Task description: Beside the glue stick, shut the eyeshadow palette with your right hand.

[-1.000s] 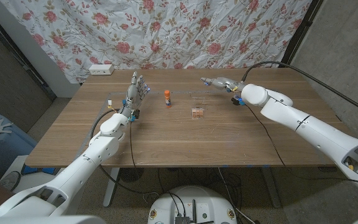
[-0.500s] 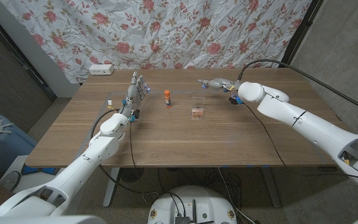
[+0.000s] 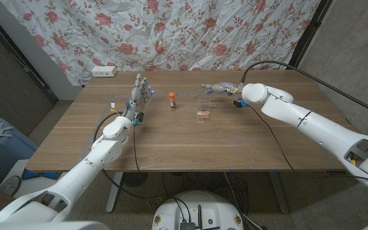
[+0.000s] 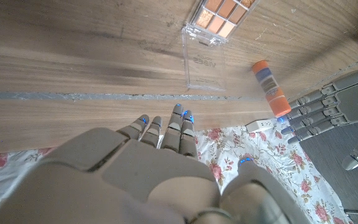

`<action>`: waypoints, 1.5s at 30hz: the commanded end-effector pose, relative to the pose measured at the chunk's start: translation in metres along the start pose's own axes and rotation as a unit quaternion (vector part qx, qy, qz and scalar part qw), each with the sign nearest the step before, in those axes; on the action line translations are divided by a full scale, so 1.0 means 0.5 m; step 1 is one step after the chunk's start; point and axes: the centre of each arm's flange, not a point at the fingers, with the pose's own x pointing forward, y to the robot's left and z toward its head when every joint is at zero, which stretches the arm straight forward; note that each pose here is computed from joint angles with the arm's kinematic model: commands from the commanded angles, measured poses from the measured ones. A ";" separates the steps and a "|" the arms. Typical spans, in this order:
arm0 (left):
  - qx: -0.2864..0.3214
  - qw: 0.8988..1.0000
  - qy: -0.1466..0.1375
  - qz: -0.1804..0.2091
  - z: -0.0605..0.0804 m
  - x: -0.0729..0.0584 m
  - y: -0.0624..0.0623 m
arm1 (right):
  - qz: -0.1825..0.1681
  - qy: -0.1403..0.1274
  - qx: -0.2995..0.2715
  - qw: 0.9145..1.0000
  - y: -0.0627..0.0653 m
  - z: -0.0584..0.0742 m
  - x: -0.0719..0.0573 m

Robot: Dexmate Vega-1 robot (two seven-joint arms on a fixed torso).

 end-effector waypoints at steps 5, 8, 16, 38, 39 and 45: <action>0.000 1.000 0.000 0.000 0.000 0.000 0.000 | 0.025 0.000 -0.011 1.000 0.009 0.021 0.005; 0.000 1.000 0.000 0.000 0.000 0.000 0.000 | 0.028 -0.001 -0.013 1.000 0.010 0.023 0.006; 0.000 1.000 0.000 0.000 0.000 0.000 0.000 | 0.037 -0.001 -0.018 0.999 0.011 0.027 0.013; 0.000 1.000 0.000 0.000 0.000 0.000 0.000 | 0.049 0.011 -0.028 0.998 -0.001 0.033 0.022; 0.000 1.000 0.000 0.000 0.000 0.000 0.000 | 0.049 0.011 -0.029 0.998 -0.002 0.034 0.022; 0.000 1.000 0.000 0.000 0.000 0.000 0.000 | 0.054 0.016 -0.031 0.998 -0.004 0.034 0.025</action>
